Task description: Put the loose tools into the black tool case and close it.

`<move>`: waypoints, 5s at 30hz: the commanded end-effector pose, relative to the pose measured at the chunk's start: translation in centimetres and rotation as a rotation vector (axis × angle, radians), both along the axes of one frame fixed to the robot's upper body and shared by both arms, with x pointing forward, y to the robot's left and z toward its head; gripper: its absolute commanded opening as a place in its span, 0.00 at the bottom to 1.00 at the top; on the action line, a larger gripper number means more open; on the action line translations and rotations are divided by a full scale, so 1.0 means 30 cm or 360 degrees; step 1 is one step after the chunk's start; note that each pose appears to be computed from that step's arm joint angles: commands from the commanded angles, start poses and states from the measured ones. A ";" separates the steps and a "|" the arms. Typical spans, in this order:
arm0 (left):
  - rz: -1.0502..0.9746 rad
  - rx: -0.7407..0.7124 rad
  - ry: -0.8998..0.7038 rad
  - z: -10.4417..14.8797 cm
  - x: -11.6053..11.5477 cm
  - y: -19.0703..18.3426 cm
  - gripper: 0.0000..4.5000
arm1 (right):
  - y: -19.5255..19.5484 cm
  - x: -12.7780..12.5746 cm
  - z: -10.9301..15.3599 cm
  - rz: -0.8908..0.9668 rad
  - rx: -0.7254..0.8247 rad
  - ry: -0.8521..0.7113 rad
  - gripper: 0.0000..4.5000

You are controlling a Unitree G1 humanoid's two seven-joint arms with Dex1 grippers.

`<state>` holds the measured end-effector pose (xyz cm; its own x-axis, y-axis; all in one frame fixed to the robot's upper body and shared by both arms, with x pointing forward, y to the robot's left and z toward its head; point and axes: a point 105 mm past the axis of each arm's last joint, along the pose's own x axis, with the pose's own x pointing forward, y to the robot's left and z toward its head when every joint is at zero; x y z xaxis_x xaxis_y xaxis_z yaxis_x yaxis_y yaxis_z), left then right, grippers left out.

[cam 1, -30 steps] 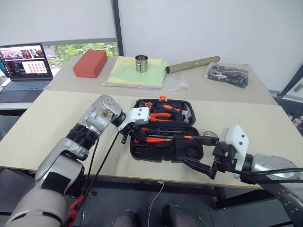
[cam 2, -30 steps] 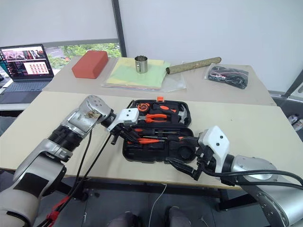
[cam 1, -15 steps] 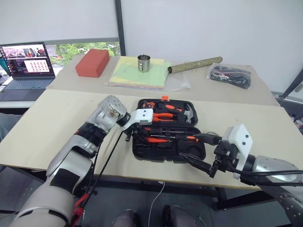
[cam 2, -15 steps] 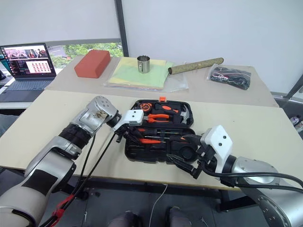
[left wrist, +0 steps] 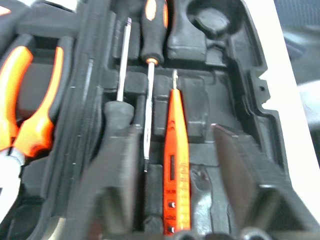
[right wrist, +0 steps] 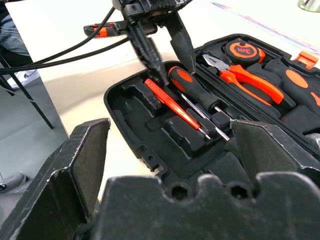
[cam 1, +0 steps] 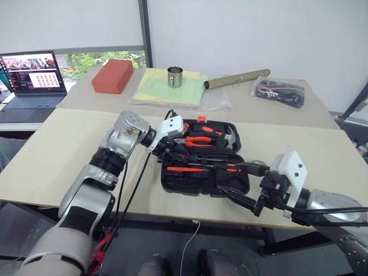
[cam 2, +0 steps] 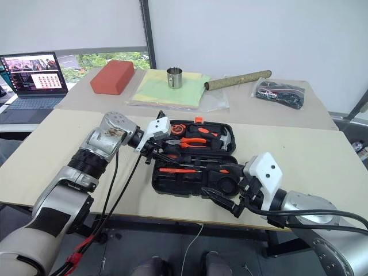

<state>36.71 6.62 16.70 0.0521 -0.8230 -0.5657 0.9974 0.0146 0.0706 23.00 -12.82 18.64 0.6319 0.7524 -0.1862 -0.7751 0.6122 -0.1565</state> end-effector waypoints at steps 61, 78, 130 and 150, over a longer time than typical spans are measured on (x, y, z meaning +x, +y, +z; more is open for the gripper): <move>0.1700 -0.0017 -0.0188 -0.106 0.018 0.821 0.98 | 0.158 0.084 0.114 0.0634 -0.0010 -0.0139 1.00; 0.1637 -0.0185 -0.0070 -0.088 0.075 0.755 0.38 | 0.108 0.062 0.098 0.0496 -0.0020 -0.0122 1.00; -0.0275 -0.0022 0.0031 -0.020 -0.127 -0.015 0.07 | -0.013 -0.011 0.057 0.0090 -0.0020 -0.0054 1.00; -0.0361 0.0293 -0.0148 -0.114 -0.123 0.081 0.01 | -0.020 -0.014 0.050 0.0070 -0.0014 -0.0041 1.00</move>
<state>33.14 9.57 13.77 -0.0620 -0.7201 -0.6911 0.9715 -0.2022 0.1235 22.85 -13.70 19.18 0.6046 0.7662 -0.2176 -0.7964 0.5848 -0.1537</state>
